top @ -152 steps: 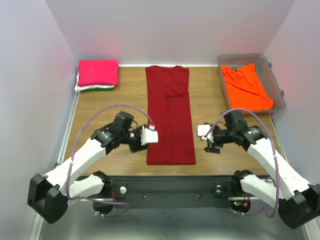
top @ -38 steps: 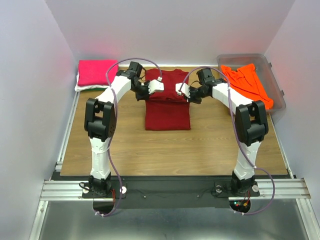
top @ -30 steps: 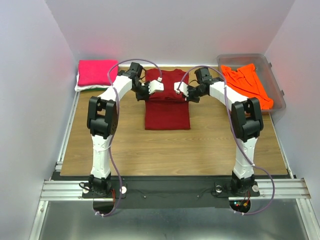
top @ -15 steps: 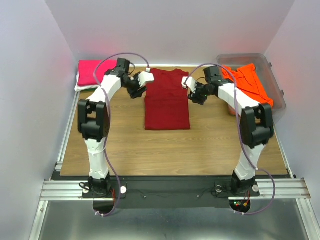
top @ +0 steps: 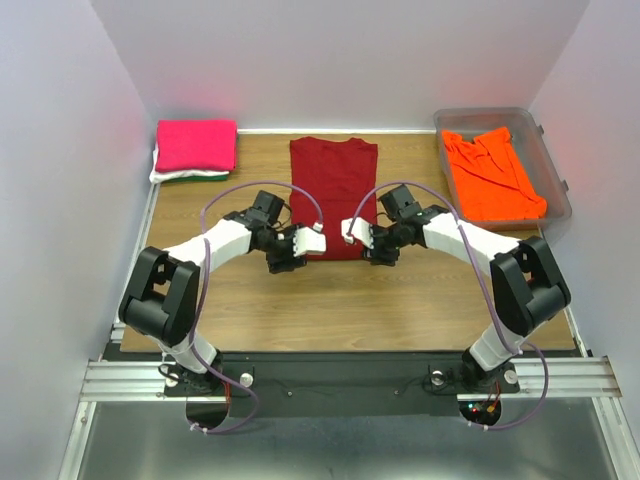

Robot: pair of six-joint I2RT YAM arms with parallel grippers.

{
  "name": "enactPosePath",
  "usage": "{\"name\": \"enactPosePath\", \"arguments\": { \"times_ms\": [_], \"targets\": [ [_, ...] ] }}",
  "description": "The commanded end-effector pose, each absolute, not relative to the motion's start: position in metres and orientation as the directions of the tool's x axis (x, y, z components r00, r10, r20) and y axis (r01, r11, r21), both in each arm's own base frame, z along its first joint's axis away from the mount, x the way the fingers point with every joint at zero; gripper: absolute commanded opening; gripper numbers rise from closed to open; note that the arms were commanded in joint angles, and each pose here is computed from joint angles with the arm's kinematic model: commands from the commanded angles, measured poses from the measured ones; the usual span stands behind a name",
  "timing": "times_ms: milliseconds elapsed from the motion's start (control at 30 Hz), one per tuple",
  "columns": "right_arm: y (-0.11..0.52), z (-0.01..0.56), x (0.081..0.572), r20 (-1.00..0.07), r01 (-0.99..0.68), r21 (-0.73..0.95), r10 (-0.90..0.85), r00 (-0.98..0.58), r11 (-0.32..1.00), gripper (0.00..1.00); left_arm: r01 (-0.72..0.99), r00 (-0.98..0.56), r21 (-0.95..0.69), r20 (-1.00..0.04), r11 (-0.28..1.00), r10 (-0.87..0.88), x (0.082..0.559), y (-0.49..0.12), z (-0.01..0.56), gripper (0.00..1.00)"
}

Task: Fold and stack the t-shirts
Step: Fold the tshirt

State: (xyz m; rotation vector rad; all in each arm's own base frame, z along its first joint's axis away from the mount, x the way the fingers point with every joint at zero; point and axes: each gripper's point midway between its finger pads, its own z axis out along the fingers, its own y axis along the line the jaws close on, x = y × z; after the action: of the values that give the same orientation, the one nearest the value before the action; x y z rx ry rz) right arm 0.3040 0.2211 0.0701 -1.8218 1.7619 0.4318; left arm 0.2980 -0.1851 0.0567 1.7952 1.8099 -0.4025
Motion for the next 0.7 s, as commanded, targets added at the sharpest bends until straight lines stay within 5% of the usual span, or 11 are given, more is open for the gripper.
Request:
{"name": "enactPosePath", "arguments": {
  "times_ms": [0, 500, 633, 667],
  "targets": [
    [0.23, 0.074, 0.331, -0.597, -0.964, -0.261, -0.794, 0.119, 0.052, 0.48, 0.941, 0.163, 0.336, -0.563, 0.044, 0.81, 0.32, -0.196, 0.077, 0.66],
    [0.221, 0.028, 0.326, -0.541, -0.973, -0.228, -0.833, 0.118, 0.01, 0.46, 0.962, 0.173, 0.27, -0.505, -0.035, 0.846, 0.328, -0.201, 0.038, 0.62],
    [0.219, 0.025, 0.324, -0.538, -0.974, -0.226, -0.835, 0.117, 0.009, 0.41, 0.967, 0.17, 0.25, -0.492, -0.049, 0.854, 0.324, -0.199, 0.029, 0.5],
    [0.219, 0.026, 0.325, -0.538, -0.973, -0.231, -0.834, 0.119, 0.01, 0.36, 0.967, 0.168, 0.25, -0.491, -0.047, 0.855, 0.324, -0.198, 0.028, 0.39]
  ]
}}
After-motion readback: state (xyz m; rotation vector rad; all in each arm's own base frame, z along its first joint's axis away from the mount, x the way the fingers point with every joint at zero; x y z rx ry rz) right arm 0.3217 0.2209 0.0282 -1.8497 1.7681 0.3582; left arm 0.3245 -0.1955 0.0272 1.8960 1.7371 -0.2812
